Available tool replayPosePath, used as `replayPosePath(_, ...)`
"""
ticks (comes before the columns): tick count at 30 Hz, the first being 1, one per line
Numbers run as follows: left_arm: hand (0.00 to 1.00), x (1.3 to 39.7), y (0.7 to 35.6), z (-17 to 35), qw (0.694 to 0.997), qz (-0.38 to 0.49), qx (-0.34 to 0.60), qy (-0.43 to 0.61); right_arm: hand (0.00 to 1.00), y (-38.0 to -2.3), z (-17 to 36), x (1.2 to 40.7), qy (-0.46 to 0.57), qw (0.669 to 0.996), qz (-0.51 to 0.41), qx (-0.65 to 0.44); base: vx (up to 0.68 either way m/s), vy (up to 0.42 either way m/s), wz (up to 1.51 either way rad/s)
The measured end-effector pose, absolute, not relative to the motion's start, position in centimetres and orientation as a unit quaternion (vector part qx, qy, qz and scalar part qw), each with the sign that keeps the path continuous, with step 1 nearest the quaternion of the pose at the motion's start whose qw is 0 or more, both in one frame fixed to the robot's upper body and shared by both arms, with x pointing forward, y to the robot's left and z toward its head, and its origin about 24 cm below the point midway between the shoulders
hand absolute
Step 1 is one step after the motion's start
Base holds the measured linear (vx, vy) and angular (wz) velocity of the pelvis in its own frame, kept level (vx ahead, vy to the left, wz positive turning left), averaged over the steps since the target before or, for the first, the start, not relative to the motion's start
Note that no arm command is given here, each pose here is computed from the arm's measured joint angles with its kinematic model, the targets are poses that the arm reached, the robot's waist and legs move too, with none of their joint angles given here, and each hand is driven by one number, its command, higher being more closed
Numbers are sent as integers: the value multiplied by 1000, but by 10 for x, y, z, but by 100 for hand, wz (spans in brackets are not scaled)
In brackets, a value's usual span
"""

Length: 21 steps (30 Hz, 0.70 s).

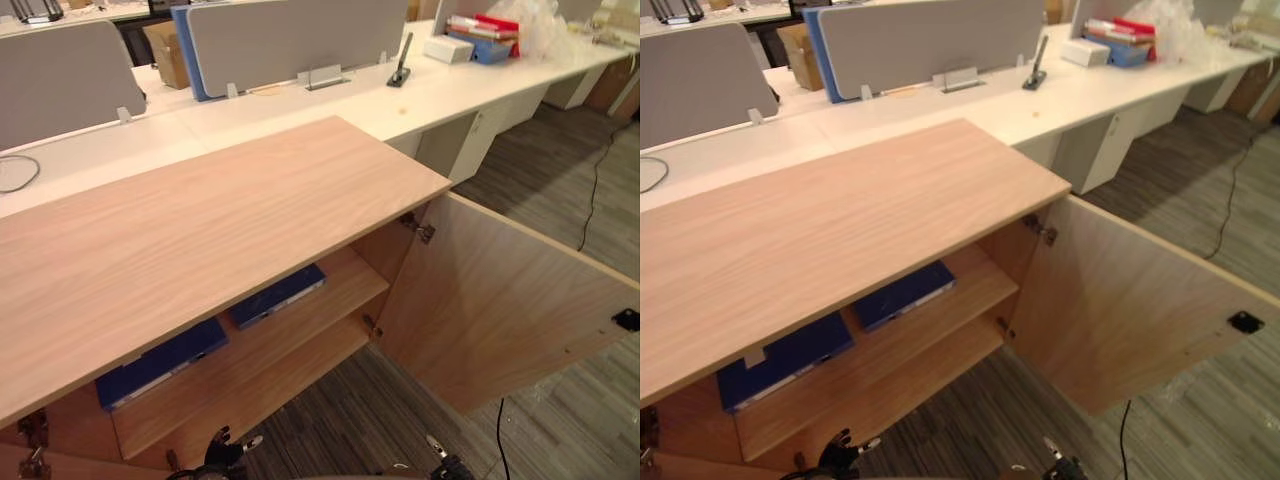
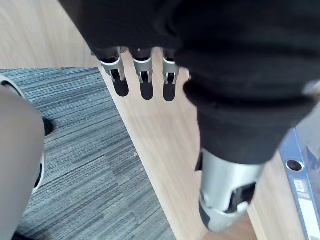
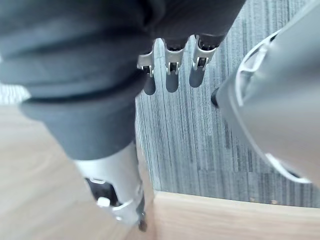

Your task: Walk over to the cabinet, pick up the folder, carry it to the office cabinet, place the folder inside the office cabinet, then close the office cabinet door

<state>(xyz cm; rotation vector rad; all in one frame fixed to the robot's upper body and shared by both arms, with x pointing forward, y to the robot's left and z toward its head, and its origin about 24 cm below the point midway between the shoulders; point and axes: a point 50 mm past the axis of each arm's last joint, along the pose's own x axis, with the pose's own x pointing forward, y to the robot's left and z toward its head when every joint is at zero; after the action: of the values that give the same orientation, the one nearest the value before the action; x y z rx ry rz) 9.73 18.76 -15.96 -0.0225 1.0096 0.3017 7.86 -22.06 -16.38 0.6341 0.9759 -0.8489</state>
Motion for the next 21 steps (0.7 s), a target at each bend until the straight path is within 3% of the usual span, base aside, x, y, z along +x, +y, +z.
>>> replayPosePath(5, 0, 97, 183, -161, 864, 128, -4, 487, 0, -225, -167, 65, 445, 712, -435, 325, 12, -93, -25)
replayPosePath(13, 0, 98, 189, -160, 864, 134, 2, 485, 0, -219, -169, 68, 440, 695, -451, 346, -10, -5, -17)
replayPosePath(17, 0, 99, 193, -159, 865, 136, 10, 483, 0, -233, -157, 95, 400, 739, -442, 312, -34, 3, -19)
replayPosePath(19, 0, 99, 194, -159, 865, 137, 12, 483, 0, -261, -129, 129, 307, 788, -454, 281, -72, 25, -30)
replayPosePath(21, 0, 98, 196, -159, 865, 139, 14, 482, 0, -277, -110, 145, 258, 809, -459, 263, -53, 25, -24)
